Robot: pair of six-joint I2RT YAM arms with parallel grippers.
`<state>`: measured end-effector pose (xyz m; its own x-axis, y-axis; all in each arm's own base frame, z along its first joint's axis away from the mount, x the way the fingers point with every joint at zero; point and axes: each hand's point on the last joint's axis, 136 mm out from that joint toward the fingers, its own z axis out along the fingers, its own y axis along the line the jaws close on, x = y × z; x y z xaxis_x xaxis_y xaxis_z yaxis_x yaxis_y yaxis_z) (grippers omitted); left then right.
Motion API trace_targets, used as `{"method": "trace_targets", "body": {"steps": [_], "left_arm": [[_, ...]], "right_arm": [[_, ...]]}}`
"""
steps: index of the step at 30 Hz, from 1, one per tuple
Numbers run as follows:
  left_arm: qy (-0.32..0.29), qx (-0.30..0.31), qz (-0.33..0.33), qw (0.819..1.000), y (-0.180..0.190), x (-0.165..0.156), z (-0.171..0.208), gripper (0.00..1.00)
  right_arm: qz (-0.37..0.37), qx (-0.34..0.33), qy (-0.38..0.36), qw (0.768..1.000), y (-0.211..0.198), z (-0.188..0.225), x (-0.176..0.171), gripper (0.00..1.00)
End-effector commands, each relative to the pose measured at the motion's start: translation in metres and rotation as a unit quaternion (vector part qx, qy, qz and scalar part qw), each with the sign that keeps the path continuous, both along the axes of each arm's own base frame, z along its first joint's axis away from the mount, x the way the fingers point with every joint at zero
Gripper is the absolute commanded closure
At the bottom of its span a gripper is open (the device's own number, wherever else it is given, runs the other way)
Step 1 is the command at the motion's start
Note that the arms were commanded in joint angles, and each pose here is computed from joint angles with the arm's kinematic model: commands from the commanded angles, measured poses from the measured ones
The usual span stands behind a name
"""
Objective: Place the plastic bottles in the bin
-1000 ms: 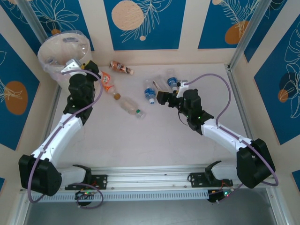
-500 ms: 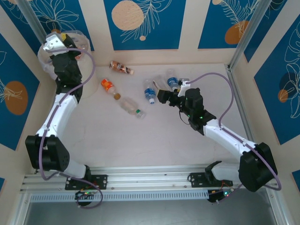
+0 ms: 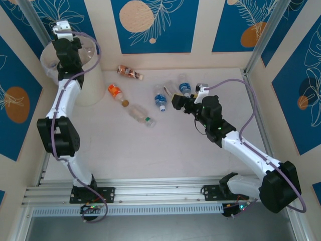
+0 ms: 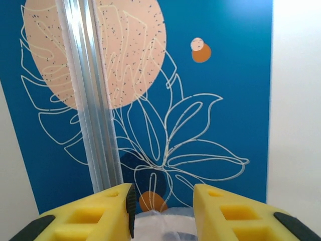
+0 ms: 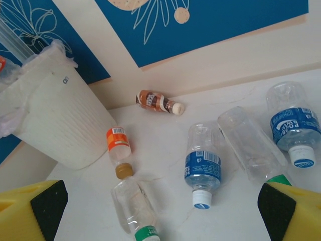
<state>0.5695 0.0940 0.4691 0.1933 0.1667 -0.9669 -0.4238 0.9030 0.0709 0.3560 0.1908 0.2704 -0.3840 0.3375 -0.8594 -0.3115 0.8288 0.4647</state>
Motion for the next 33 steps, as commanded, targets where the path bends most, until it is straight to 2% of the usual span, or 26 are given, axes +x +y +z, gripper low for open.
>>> {"method": "trace_targets", "body": {"steps": [1,4,11,15,16,18,20,22,24,26,29,33], "left_arm": [[0.023,0.013,-0.006,1.000,0.009,0.017,0.001,1.00],[0.028,0.016,-0.007,0.999,0.016,0.032,-0.002,1.00],[-0.005,-0.004,-0.010,1.000,0.035,0.051,-0.004,1.00],[-0.015,-0.025,-0.013,0.999,0.046,0.068,-0.018,0.98],[-0.016,-0.032,-0.019,0.999,0.047,0.072,-0.023,0.92],[-0.014,-0.041,-0.028,0.999,0.047,0.080,-0.032,0.64],[-0.007,-0.061,-0.064,0.996,0.039,0.087,-0.033,0.29],[0.005,-0.106,-0.118,0.987,0.027,0.089,-0.029,0.09],[0.014,-0.142,-0.181,0.973,0.008,0.086,-0.017,0.01],[0.012,-0.165,-0.225,0.960,-0.008,0.079,-0.003,0.00],[0.014,-0.194,-0.243,0.950,-0.016,0.068,0.009,0.00],[0.043,-0.238,-0.261,0.935,-0.025,0.053,0.007,0.00]], "right_arm": [[-0.014,-0.003,-0.001,1.000,0.001,0.002,0.008,0.00],[-0.013,-0.009,0.011,1.000,0.006,-0.007,0.015,0.01],[0.000,-0.025,0.029,0.999,0.023,-0.016,0.032,0.00],[0.006,-0.039,0.035,0.999,0.031,-0.020,0.041,0.00],[0.008,-0.043,0.037,0.998,0.033,-0.021,0.044,0.00],[0.011,-0.049,0.040,0.998,0.037,-0.023,0.047,0.00],[0.013,-0.054,0.041,0.998,0.042,-0.025,0.051,0.00],[0.018,-0.060,0.042,0.997,0.046,-0.026,0.053,0.00],[0.022,-0.066,0.044,0.997,0.051,-0.028,0.055,0.00],[0.027,-0.072,0.046,0.996,0.055,-0.031,0.056,0.00],[0.028,-0.077,0.047,0.996,0.058,-0.034,0.056,0.00],[0.020,-0.090,0.059,0.994,0.053,-0.047,0.063,0.01]]}}
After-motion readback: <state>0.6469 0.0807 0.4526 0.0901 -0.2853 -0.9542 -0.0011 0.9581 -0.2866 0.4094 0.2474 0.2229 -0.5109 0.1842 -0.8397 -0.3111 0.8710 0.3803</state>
